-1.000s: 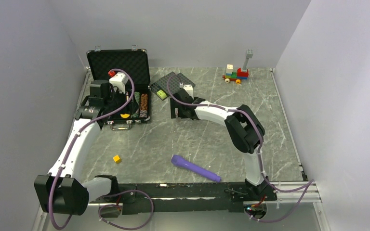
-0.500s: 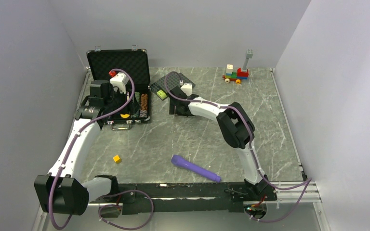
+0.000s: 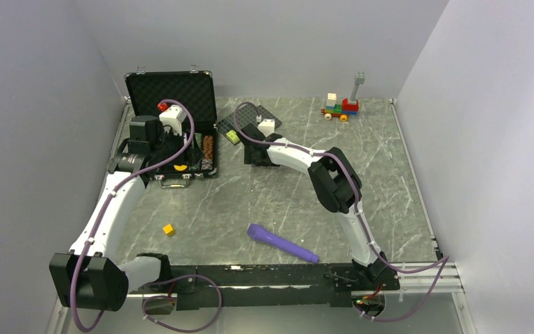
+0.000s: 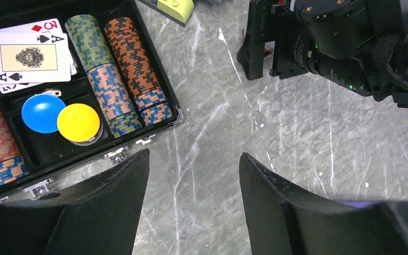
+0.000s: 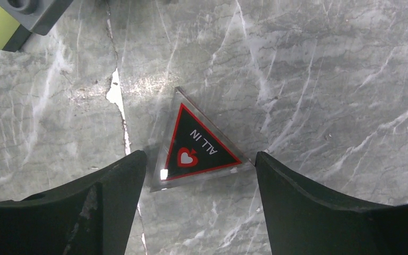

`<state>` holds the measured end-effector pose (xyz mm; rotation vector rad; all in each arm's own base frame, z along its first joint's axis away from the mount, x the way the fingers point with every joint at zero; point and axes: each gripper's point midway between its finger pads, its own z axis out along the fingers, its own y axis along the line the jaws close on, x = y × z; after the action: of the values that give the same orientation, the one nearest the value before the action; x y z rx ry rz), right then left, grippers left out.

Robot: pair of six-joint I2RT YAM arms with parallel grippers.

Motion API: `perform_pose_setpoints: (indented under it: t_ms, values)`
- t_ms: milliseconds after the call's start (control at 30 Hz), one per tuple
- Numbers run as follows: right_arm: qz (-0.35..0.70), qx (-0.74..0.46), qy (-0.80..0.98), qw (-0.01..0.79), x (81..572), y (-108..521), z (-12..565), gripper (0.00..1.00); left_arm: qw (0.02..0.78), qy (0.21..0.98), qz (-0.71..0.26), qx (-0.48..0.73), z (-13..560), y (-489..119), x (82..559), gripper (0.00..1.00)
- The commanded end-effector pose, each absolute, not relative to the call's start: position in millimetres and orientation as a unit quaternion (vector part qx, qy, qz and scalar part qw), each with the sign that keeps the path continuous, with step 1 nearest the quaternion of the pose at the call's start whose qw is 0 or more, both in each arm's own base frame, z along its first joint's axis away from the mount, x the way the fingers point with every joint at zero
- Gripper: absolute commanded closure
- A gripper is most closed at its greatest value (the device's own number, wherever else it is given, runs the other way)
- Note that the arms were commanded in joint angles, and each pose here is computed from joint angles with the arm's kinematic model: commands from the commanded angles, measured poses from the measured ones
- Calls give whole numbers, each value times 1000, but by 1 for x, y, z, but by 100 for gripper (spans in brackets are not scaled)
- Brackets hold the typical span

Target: Pack up texas hold em set

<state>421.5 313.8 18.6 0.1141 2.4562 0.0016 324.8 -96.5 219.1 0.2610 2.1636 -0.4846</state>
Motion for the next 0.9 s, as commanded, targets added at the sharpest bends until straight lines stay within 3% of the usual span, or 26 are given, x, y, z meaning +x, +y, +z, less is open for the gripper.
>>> perform_pose_setpoints:
  t_ms: [0, 467, 667, 867]
  values:
    - [-23, 40, 946, 322, 416, 315, 10, 21, 457, 857, -209, 112, 232, -103, 327, 33]
    - [-6, 34, 947, 321, 412, 317, 9, 37, 453, 859, -209, 112, 230, -103, 327, 33]
    - [36, 7, 943, 331, 409, 327, 18, 49, 448, 859, -219, 113, 227, -106, 328, 33]
    - [77, -13, 932, 355, 404, 331, 40, 54, 433, 862, -238, 112, 220, -113, 329, 33]
